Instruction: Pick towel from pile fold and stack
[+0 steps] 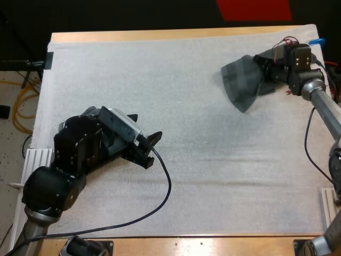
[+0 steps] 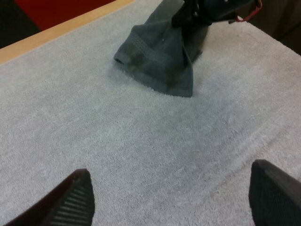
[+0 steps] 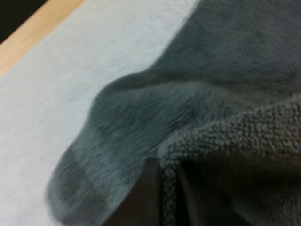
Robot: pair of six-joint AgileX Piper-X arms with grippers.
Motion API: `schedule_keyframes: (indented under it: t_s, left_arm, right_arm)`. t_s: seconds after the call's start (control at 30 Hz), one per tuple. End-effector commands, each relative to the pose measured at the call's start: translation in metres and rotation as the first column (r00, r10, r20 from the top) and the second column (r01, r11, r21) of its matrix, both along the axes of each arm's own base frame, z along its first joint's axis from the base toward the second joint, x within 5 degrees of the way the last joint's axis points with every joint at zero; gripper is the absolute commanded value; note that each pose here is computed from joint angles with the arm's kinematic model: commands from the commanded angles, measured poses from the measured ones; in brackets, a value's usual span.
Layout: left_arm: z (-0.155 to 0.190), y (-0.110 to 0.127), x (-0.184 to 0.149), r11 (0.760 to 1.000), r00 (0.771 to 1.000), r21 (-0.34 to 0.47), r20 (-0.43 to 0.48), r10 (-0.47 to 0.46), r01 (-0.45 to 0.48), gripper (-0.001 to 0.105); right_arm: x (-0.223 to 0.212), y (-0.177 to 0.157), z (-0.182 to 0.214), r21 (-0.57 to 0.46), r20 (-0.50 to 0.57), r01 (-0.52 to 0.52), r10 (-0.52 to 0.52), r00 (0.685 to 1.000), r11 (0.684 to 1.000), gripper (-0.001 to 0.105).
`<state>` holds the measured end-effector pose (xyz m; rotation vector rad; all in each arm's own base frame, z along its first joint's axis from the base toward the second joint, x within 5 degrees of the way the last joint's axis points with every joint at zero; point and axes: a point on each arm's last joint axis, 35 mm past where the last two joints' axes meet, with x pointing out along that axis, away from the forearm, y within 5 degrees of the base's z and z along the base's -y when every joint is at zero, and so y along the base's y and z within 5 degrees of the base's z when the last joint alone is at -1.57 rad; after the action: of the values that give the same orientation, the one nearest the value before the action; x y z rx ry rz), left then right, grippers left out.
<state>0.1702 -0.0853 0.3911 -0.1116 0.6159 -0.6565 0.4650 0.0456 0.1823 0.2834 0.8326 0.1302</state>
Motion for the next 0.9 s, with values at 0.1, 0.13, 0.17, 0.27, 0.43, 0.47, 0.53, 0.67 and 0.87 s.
schedule_keyframes:
  t_s: [0.1, 0.13, 0.17, 0.27, 0.43, 0.47, 0.53, 0.67, 0.87]
  left_arm:
    - [0.004, -0.001, 0.000, 1.000, 1.000, -0.016, 0.004, -0.005, 0.005, 0.067]
    - [0.004, -0.001, 0.000, 1.000, 1.000, -0.016, 0.004, -0.005, 0.005, 0.067]
    - [0.004, -0.001, 0.000, 1.000, 1.000, -0.016, 0.004, -0.005, 0.005, 0.067]
    - [0.004, -0.001, 0.000, 1.000, 1.000, -0.016, 0.004, -0.005, 0.005, 0.067]
    - [0.004, -0.001, 0.000, 1.000, 1.000, -0.016, 0.004, -0.005, 0.005, 0.067]
    - [0.004, -0.001, 0.000, 1.000, 1.000, -0.016, 0.004, -0.005, 0.005, 0.067]
    - [0.004, -0.001, 0.000, 1.000, 1.000, -0.016, 0.004, -0.005, 0.005, 0.067]
    - [0.004, -0.001, 0.000, 1.000, 1.000, -0.016, 0.004, -0.005, 0.005, 0.067]
    - [0.004, -0.001, 0.000, 1.000, 1.000, -0.016, 0.004, -0.005, 0.005, 0.067]
  right_arm:
    - [-0.014, 0.009, 0.080, -0.156, 0.222, -0.144, 0.177, 0.959, 0.977, 0.000]
    - [-0.022, 0.010, 0.103, -0.208, 0.270, -0.163, 0.216, 0.938, 0.964, 0.000]
    - [-0.030, 0.012, 0.121, -0.247, 0.305, -0.169, 0.242, 0.921, 0.954, 0.000]
    - [-0.059, 0.015, 0.174, -0.332, 0.400, -0.169, 0.301, 0.866, 0.928, 0.000]
    - [-0.116, 0.017, 0.234, -0.341, 0.450, -0.179, 0.327, 0.831, 0.923, 0.000]
    - [-0.126, 0.018, 0.238, -0.339, 0.436, -0.190, 0.332, 0.837, 0.922, 0.000]
    - [-0.147, 0.021, 0.244, -0.333, 0.376, -0.230, 0.352, 0.857, 0.915, 0.000]
    - [-0.175, 0.046, 0.223, -0.283, 0.194, -0.363, 0.423, 0.885, 0.888, 0.000]
    - [-0.190, 0.096, 0.134, -0.182, -0.028, -0.495, 0.499, 0.866, 0.850, 0.000]
